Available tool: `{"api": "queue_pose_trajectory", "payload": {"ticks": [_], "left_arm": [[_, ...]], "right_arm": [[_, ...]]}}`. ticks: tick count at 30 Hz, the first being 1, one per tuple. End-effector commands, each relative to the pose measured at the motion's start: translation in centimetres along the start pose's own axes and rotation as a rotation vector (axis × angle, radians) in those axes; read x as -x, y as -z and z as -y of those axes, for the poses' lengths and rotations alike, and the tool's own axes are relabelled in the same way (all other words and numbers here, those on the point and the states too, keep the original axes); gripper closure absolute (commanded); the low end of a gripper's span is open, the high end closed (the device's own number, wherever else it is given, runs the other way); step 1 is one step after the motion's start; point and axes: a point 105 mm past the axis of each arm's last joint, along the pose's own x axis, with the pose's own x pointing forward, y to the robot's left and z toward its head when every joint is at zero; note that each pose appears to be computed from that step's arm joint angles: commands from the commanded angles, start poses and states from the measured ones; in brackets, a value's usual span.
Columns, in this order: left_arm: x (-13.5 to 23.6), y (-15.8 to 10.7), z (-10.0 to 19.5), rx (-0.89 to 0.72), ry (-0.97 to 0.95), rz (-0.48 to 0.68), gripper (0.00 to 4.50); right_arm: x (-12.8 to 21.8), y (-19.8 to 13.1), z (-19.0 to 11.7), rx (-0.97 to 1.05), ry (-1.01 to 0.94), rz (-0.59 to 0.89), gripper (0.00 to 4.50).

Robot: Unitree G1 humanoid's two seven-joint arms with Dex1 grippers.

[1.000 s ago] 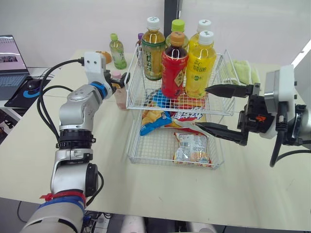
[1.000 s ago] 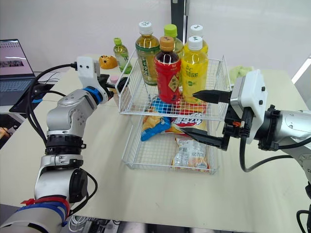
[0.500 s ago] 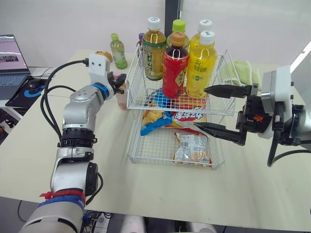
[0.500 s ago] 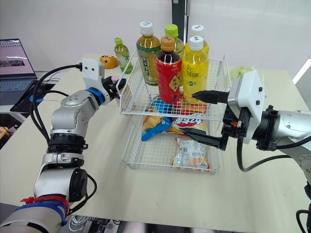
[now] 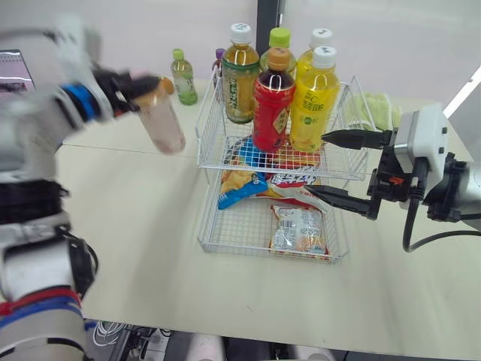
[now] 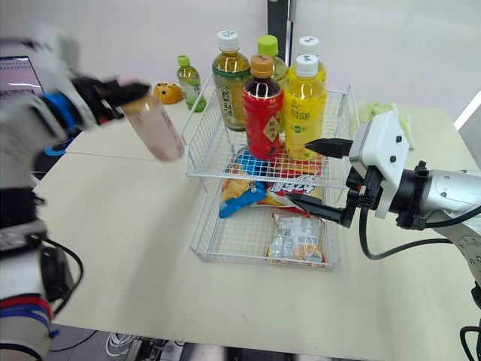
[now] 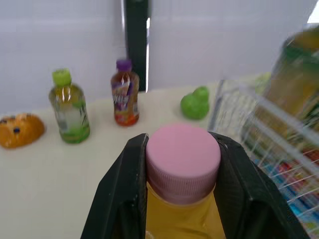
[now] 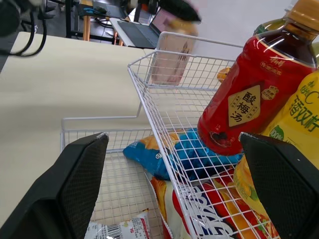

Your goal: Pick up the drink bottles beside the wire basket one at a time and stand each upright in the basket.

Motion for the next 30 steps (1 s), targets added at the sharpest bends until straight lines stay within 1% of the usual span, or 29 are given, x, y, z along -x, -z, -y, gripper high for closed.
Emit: {"api": "queue_pose_trajectory", "payload": {"ticks": [1, 2, 5, 7, 9, 11, 13, 15, 19, 23, 30], "left_arm": [[1.3, -5.5, 3.1, -0.044, 0.196, 0.090, 3.12], [1.5, -6.4, 3.6, -0.051, 0.225, 0.097, 3.12], [1.8, -9.4, 5.0, -0.062, 0.317, 0.126, 3.12], [1.7, -10.8, 5.9, -0.068, 0.370, 0.136, 3.12], [1.4, -11.7, 6.8, -0.079, 0.422, 0.136, 3.12], [0.9, -11.9, 7.5, -0.092, 0.461, 0.123, 3.12], [0.0, -11.5, 8.1, -0.100, 0.492, 0.098, 3.12], [-1.2, -10.6, 8.6, -0.109, 0.521, 0.068, 3.12], [-3.1, -8.3, 8.6, -0.140, 0.517, 0.008, 3.12], [-4.3, -7.2, 8.8, -0.113, 0.528, 0.015, 3.12], [-6.1, -4.2, 9.5, -0.088, 0.553, -0.012, 3.12]], "right_arm": [[-0.1, -0.8, 0.0, 0.038, -0.009, 0.042, 0.00], [-0.2, -0.8, 0.0, 0.031, -0.014, 0.049, 0.00], [2.8, -2.2, 0.7, 0.013, -0.024, 0.067, 0.00], [3.4, -2.4, 0.7, 0.011, -0.028, 0.072, 0.00], [3.5, -2.5, 0.7, 0.010, -0.025, 0.074, 0.00], [3.6, -2.5, 0.6, 0.009, -0.020, 0.078, 0.00], [3.6, -2.5, 0.7, 0.011, -0.010, 0.082, 0.00], [3.6, -2.6, 0.8, 0.015, 0.000, 0.088, 0.00], [3.8, -2.9, 0.9, 0.018, 0.019, 0.101, 0.00], [4.0, -3.0, 1.0, 0.023, 0.037, 0.096, 0.00], [4.1, -3.0, 0.9, 0.024, 0.047, 0.093, 0.00]]}}
